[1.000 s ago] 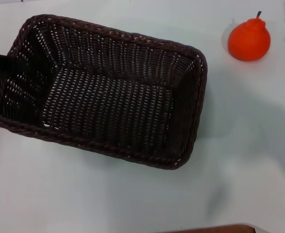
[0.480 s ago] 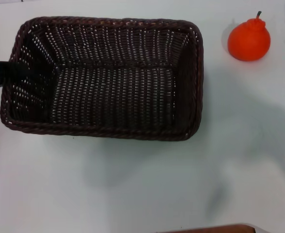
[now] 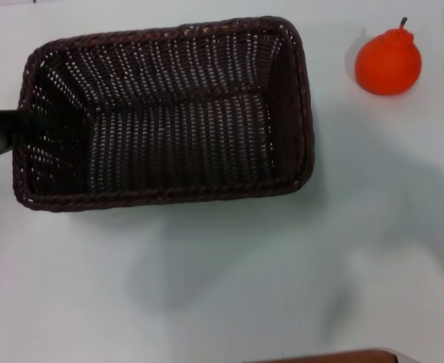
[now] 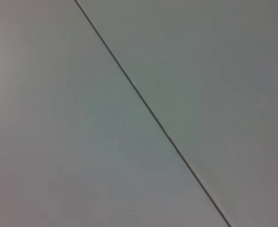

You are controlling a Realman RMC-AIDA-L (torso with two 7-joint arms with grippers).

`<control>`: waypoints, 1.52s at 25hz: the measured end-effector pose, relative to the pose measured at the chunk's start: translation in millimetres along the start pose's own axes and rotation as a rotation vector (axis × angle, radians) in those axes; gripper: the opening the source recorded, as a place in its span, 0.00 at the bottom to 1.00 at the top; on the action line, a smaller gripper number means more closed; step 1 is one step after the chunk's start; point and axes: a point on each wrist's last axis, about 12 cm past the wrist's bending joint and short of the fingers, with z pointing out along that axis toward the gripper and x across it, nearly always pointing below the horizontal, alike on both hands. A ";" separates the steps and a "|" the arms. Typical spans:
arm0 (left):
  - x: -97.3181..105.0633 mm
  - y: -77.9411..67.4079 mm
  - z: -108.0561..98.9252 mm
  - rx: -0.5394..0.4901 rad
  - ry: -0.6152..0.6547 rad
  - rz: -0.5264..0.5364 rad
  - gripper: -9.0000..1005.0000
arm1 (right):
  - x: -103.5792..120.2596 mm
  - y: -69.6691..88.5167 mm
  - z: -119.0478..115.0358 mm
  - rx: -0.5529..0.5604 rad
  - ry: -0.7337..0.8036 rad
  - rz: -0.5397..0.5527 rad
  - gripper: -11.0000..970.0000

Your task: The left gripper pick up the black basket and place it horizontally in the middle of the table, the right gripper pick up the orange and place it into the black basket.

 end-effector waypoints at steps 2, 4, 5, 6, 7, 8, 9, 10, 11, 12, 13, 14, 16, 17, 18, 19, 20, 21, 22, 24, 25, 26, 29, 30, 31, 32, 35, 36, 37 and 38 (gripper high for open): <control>2.9 3.3 2.9 0.000 0.000 -0.012 0.29 | -0.5 0.3 0.2 -0.004 -0.004 0.000 0.84; 4.6 5.2 5.2 0.000 0.000 -0.020 0.29 | -0.9 0.5 0.6 -0.007 -0.008 0.001 0.84; 4.8 5.9 5.8 -0.002 -0.002 -0.023 0.30 | -0.7 0.4 1.0 -0.006 -0.007 0.001 0.84; 4.8 6.4 6.0 -0.003 -0.005 -0.024 0.30 | -0.7 0.2 1.3 -0.006 -0.007 0.001 0.84; 4.7 6.9 6.2 -0.005 -0.008 -0.026 0.30 | -0.5 -0.2 1.9 -0.004 -0.007 0.000 0.84; 5.2 7.1 6.9 -0.005 -0.006 -0.027 0.30 | -0.6 -0.5 2.1 -0.002 -0.008 0.000 0.84; 5.8 7.1 8.1 -0.004 -0.001 -0.030 0.31 | -0.7 -1.0 2.4 0.000 -0.008 0.000 0.84; 6.6 7.0 9.2 -0.002 0.005 -0.032 0.31 | -0.9 -1.4 2.7 0.002 -0.010 -0.001 0.84; 7.7 7.0 10.6 0.000 0.012 -0.037 0.31 | -1.1 -1.7 2.9 0.004 -0.012 -0.001 0.84; 8.5 7.1 11.7 0.003 0.017 -0.040 0.31 | -1.5 -2.0 3.0 0.005 -0.015 -0.002 0.84; 9.2 7.4 12.3 0.006 0.019 -0.044 0.32 | -1.6 -2.1 3.2 0.005 -0.016 -0.002 0.84; 9.4 7.6 12.3 0.007 0.017 -0.046 0.32 | -1.8 -2.2 3.3 0.006 -0.017 -0.002 0.84; 9.8 8.4 11.1 0.010 0.012 -0.051 0.33 | -1.9 -2.4 3.5 0.006 -0.018 -0.002 0.84; 10.2 8.8 10.3 0.011 0.011 -0.054 0.33 | -1.9 -2.4 3.5 0.006 -0.018 -0.001 0.84; 10.4 9.1 9.8 0.011 0.010 -0.055 0.33 | -1.9 -2.4 3.5 0.006 -0.018 -0.001 0.84; 10.6 9.3 9.3 0.012 0.011 -0.056 0.33 | -1.9 -2.4 3.5 0.006 -0.018 -0.001 0.84; 11.1 9.5 8.8 0.013 0.012 -0.057 0.34 | -1.9 -2.4 3.5 0.006 -0.018 -0.001 0.84; 11.4 9.7 8.3 0.013 0.014 -0.058 0.37 | -1.9 -2.4 3.5 0.006 -0.018 -0.001 0.84; 11.9 10.3 7.0 0.013 0.013 -0.059 0.40 | -1.9 -2.4 3.5 0.006 -0.018 -0.001 0.84; 11.6 10.9 5.8 0.011 0.009 -0.059 0.47 | -2.6 -2.7 3.1 0.009 -0.023 -0.003 0.84; 11.1 11.7 4.0 0.008 0.000 -0.054 0.51 | -3.1 -3.3 3.0 0.014 -0.027 -0.005 0.84; 10.3 12.2 2.5 0.007 -0.009 -0.048 0.54 | -3.8 -4.1 2.8 0.022 -0.033 -0.008 0.84; 6.4 11.2 -6.3 0.046 -0.070 -0.009 0.64 | -5.1 -4.8 1.5 0.041 -0.049 0.005 0.84; 5.5 10.0 -9.2 0.066 -0.086 0.006 0.67 | -5.3 -5.0 1.0 0.047 -0.054 0.018 0.84; 4.3 8.3 -13.4 0.096 -0.110 0.024 0.70 | -5.2 -5.1 1.1 0.054 -0.059 0.030 0.84; 2.6 5.9 -18.3 0.133 -0.137 0.041 0.74 | -4.8 -6.1 2.1 0.073 -0.069 0.033 0.84; -2.0 2.2 -30.7 0.203 -0.215 0.073 0.74 | -3.3 -11.7 6.7 0.153 -0.106 0.016 0.84; -5.1 1.3 -38.1 0.226 -0.266 0.099 0.74 | -2.7 -14.1 8.5 0.184 -0.118 0.006 0.84; -6.8 1.0 -42.2 0.235 -0.295 0.121 0.73 | -2.4 -17.2 10.4 0.226 -0.141 -0.009 0.84; -7.5 -0.2 -45.4 0.251 -0.321 0.161 0.73 | -1.8 -20.6 13.1 0.271 -0.168 -0.025 0.84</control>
